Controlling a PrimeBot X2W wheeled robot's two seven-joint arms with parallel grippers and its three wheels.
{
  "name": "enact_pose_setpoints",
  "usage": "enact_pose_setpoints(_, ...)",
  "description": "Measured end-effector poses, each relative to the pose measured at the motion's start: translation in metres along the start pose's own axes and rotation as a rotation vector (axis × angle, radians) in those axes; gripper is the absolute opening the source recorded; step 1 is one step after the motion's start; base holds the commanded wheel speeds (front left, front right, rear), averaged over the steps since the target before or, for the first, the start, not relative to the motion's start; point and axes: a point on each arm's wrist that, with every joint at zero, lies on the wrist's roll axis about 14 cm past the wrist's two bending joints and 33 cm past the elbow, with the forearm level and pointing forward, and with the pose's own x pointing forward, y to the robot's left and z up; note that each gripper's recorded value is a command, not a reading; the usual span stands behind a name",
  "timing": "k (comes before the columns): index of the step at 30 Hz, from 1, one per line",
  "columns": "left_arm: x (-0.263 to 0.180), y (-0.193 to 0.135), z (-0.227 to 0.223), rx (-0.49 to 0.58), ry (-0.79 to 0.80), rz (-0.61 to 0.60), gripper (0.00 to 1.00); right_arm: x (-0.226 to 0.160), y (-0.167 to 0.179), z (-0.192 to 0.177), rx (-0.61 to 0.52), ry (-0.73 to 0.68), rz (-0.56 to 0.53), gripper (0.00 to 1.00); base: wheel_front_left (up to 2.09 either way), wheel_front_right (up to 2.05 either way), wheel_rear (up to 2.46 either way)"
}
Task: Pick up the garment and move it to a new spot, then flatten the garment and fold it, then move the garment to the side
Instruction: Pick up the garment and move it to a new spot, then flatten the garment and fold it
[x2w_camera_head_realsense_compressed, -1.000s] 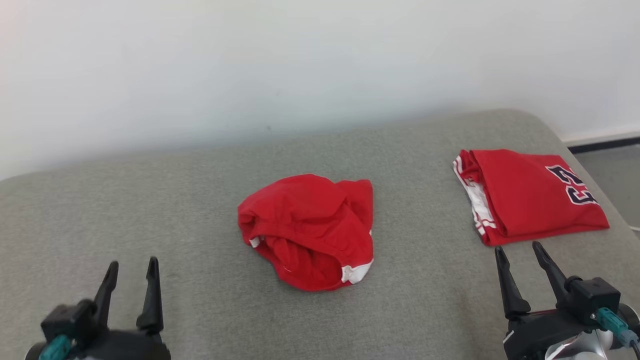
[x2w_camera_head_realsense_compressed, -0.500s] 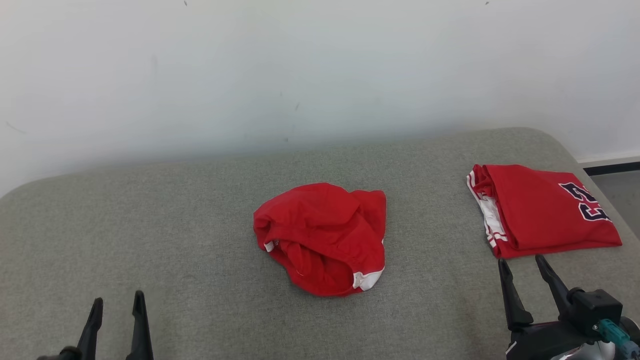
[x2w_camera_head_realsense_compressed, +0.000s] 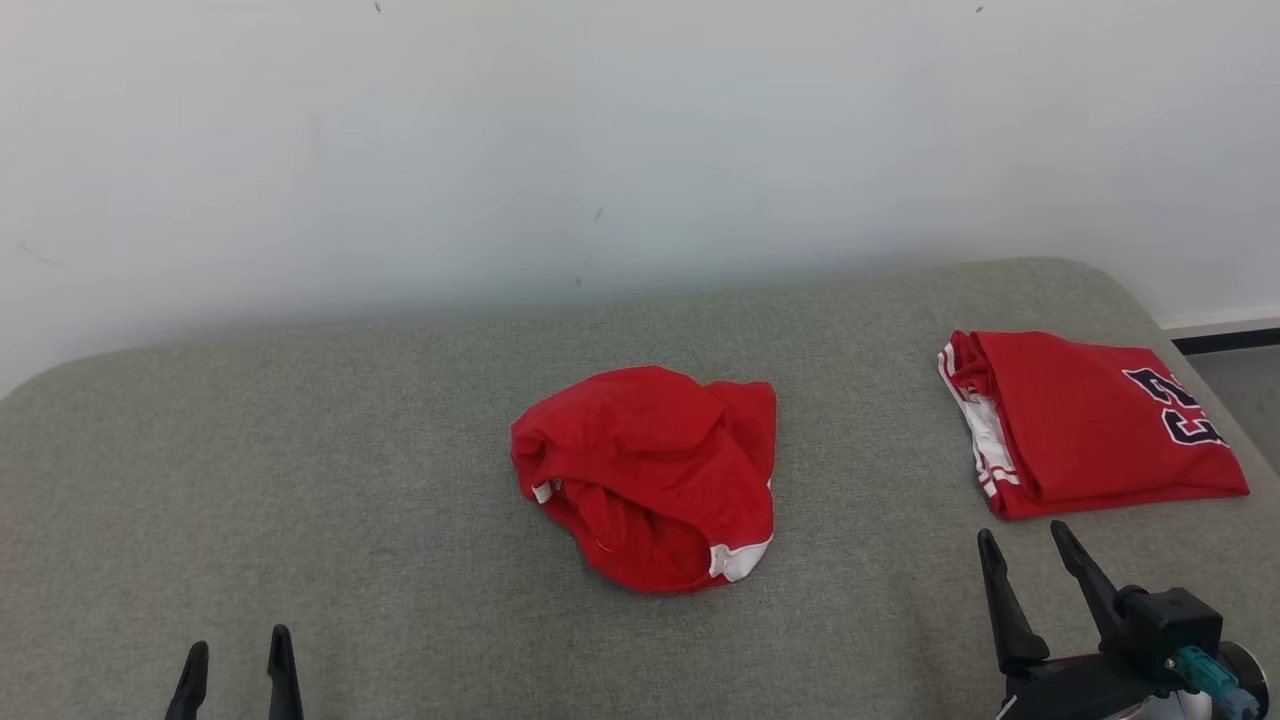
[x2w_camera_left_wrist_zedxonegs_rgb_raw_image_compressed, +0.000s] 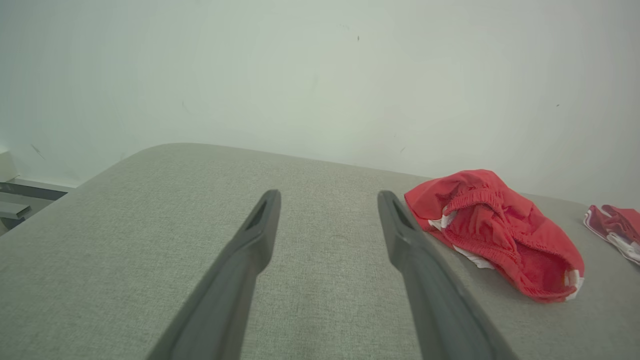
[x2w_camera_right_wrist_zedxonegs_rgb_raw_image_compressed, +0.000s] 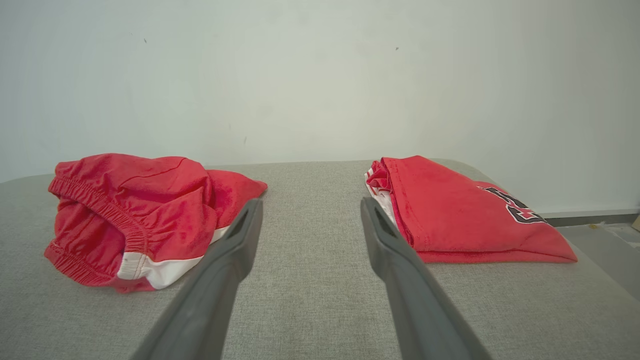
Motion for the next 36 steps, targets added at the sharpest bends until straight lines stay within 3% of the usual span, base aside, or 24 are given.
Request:
enact_pose_setpoints(22, 0.005, -0.011, -0.006, 0.039, 0.017, -0.048, 1.00, 0.002, 0.004, -0.004, -0.002, 0.010, 0.011, 1.00, 0.00, 0.00, 0.00)
enact_pose_setpoints(26, 0.012, -0.045, -0.014, 0.035, 0.049, -0.156, 1.00, 0.001, 0.004, -0.005, 0.001, 0.011, 0.009, 1.00, 0.00, 0.00, 0.00)
enact_pose_setpoints(36, 0.031, -0.168, -0.052, -0.024, 0.211, -0.502, 1.00, -0.001, 0.002, 0.003, -0.005, -0.007, 0.001, 1.00, 0.00, 0.00, 0.00)
